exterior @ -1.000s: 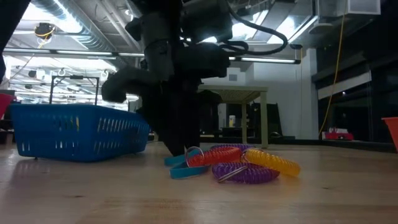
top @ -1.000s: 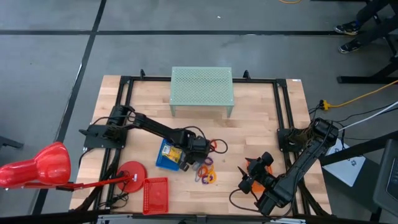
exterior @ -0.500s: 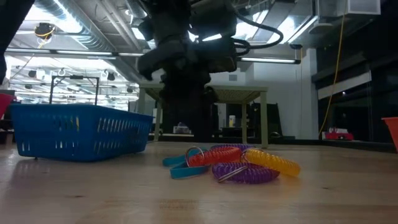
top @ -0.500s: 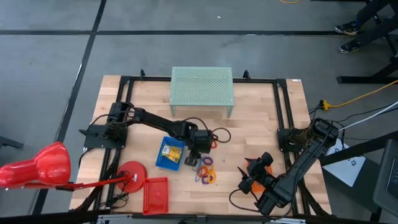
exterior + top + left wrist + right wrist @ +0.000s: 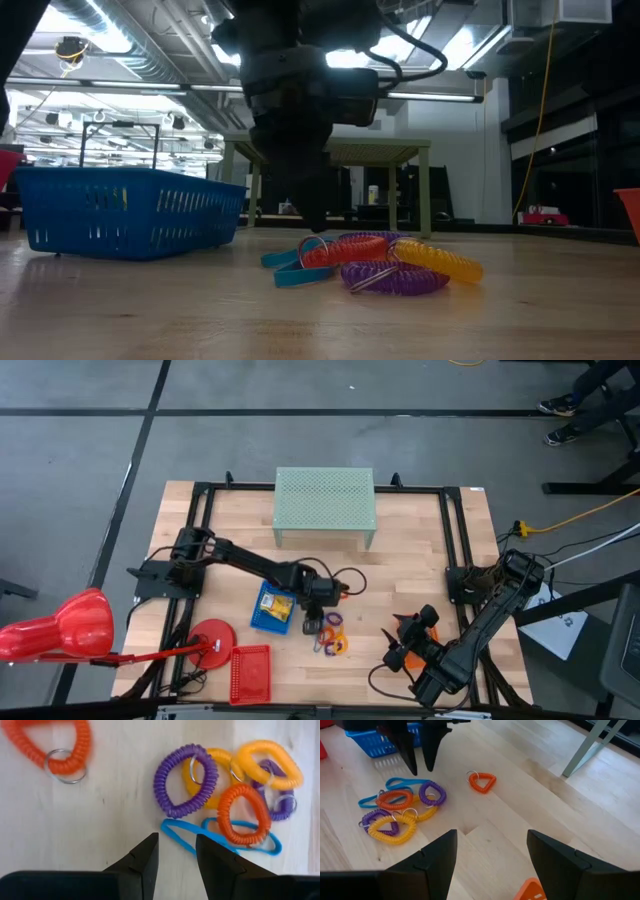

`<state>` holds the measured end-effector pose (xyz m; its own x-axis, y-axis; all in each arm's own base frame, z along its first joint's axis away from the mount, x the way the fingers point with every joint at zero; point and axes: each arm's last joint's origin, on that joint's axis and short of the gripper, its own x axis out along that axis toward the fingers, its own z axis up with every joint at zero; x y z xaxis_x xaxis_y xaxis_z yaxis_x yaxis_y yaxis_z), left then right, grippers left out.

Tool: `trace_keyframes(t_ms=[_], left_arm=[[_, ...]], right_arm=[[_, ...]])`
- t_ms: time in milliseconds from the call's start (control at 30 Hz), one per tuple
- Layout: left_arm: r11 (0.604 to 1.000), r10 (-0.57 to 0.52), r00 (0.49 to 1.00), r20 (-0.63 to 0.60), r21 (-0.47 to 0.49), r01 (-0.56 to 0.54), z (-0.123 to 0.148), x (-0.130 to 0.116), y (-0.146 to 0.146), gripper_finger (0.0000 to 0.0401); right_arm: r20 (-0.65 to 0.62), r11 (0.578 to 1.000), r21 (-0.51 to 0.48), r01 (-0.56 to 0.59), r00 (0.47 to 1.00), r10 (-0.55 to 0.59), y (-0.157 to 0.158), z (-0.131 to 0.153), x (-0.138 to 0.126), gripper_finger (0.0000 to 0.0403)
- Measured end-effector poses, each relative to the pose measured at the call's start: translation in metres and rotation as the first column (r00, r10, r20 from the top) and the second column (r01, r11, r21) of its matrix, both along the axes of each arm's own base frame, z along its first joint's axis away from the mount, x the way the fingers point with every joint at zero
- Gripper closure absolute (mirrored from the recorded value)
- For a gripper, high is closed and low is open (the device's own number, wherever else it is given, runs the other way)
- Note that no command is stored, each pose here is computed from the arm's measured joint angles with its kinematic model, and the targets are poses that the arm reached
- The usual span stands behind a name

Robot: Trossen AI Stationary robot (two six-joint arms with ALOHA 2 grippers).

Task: Pick & Place Office Desk Supplies
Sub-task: Put the blue rubber band into the orange bin

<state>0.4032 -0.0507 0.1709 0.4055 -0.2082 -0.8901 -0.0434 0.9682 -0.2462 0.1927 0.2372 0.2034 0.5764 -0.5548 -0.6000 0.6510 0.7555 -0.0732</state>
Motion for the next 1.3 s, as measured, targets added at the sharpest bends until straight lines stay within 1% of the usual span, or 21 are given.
trace_keyframes(t_ms=[100,200,267,367,500,700,767,933,1000,1100,1200,1300], left_arm=[[0.997,0.072,0.997,0.006,-0.005,-0.072,0.001,0.001,-0.006,0.0273],[0.989,0.141,0.990,0.029,-0.038,-0.140,0.002,0.003,-0.012,0.0273],[0.984,0.173,0.984,0.040,-0.057,-0.170,0.003,0.005,-0.017,0.0273],[0.976,0.214,0.977,0.027,-0.059,-0.212,0.000,0.005,-0.021,0.0273],[0.966,0.258,0.966,0.011,-0.016,-0.258,-0.005,0.003,-0.025,0.0273],[0.946,0.325,0.946,-0.002,0.011,-0.325,-0.012,0.003,-0.027,0.0273],[0.940,0.340,0.940,-0.028,0.026,-0.340,-0.019,0.002,-0.029,0.0273],[0.937,0.349,0.935,-0.065,0.029,-0.348,-0.034,0.004,-0.035,0.0273],[0.941,0.339,0.937,-0.087,0.025,-0.338,-0.041,0.004,-0.037,0.0273],[0.951,0.310,0.946,-0.094,0.028,-0.309,-0.043,0.004,-0.039,0.0279],[0.962,0.271,0.959,-0.086,0.041,-0.268,-0.042,0.003,-0.040,0.0304],[0.970,0.240,0.967,-0.087,0.046,-0.237,-0.042,0.002,-0.042,0.0345]], right_arm=[[0.013,1.000,-0.020,-0.012,1.000,0.013,0.000,0.001,0.001,0.0160],[0.017,0.999,-0.040,-0.036,0.999,0.037,0.001,0.001,0.002,0.0160],[0.012,0.998,-0.046,-0.052,0.999,0.053,0.002,0.001,0.002,0.0160],[0.005,0.996,-0.044,-0.074,0.997,0.074,0.004,0.000,0.004,0.0160],[0.016,0.994,-0.013,-0.111,0.994,0.111,0.010,-0.001,0.007,0.0160],[-0.011,0.982,0.030,-0.185,0.983,0.186,0.023,-0.010,0.012,0.0160],[-0.013,0.979,0.028,-0.203,0.979,0.204,0.026,-0.013,0.012,0.0160],[-0.013,0.975,0.023,-0.220,0.975,0.220,0.031,-0.017,0.010,0.0160],[-0.006,0.975,0.021,-0.223,0.975,0.223,0.033,-0.018,0.009,0.0160],[-0.004,0.974,0.021,-0.224,0.975,0.224,0.033,-0.018,0.009,0.0160],[-0.001,0.974,0.023,-0.223,0.975,0.223,0.033,-0.018,0.009,0.0160],[-0.002,0.975,0.023,-0.223,0.975,0.223,0.033,-0.018,0.009,0.0160]])
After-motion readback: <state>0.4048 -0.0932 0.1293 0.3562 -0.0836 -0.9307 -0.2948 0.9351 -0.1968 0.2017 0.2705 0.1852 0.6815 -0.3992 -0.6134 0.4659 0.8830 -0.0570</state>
